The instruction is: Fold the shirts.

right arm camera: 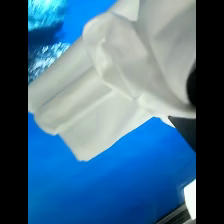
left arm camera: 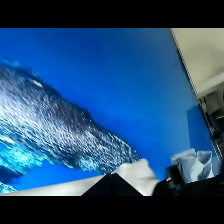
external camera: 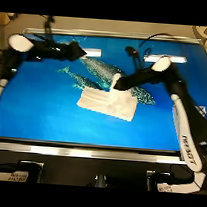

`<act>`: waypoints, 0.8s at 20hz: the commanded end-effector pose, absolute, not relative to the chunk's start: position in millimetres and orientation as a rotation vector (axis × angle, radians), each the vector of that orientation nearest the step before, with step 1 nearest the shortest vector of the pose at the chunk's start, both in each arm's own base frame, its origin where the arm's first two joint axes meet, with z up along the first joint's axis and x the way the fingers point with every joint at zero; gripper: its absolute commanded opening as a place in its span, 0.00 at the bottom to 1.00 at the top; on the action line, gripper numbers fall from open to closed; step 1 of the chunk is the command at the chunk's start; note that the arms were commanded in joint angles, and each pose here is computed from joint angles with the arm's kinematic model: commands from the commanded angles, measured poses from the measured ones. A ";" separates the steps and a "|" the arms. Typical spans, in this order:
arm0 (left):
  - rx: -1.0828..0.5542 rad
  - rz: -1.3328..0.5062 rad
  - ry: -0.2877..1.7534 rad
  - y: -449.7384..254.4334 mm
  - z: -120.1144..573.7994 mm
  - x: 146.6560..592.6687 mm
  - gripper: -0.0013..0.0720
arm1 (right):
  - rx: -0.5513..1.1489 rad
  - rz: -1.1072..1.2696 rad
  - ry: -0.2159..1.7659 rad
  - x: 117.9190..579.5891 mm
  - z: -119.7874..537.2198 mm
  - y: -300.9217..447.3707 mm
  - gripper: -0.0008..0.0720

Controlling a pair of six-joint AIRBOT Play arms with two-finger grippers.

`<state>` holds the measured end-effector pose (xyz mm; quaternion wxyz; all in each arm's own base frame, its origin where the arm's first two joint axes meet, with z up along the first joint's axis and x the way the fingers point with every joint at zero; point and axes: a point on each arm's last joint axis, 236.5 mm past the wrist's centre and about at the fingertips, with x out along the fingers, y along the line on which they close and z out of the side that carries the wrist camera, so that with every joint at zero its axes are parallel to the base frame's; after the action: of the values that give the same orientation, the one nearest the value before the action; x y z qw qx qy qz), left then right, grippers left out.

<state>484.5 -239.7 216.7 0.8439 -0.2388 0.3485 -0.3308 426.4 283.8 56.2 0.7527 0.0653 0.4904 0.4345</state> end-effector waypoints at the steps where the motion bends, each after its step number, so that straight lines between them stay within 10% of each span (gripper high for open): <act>1: -0.437 -0.635 0.586 -184.6 283.9 463.0 0.05 | 0.379 1.036 1.079 424.7 10.9 377.3 0.11; 4: -0.404 -0.648 0.576 -184.8 296.7 446.1 0.05 | 0.477 1.027 1.066 433.0 0.9 392.7 0.86; 9: -0.333 -0.617 0.634 -177.9 276.5 443.7 0.05 | 0.329 0.979 1.021 456.8 35.1 299.1 0.87; 13: -0.265 -0.560 0.650 -164.0 265.1 448.2 0.05 | -0.025 0.573 1.442 418.3 -16.9 105.8 0.87; 16: -0.259 -0.559 0.661 -163.7 261.7 447.6 0.05 | 0.057 0.554 1.573 385.4 -49.4 89.7 0.88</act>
<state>447.1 -169.1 267.2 0.8972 -0.1380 0.3130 -0.2794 421.1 148.2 -22.1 0.7153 0.0391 0.6235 0.3133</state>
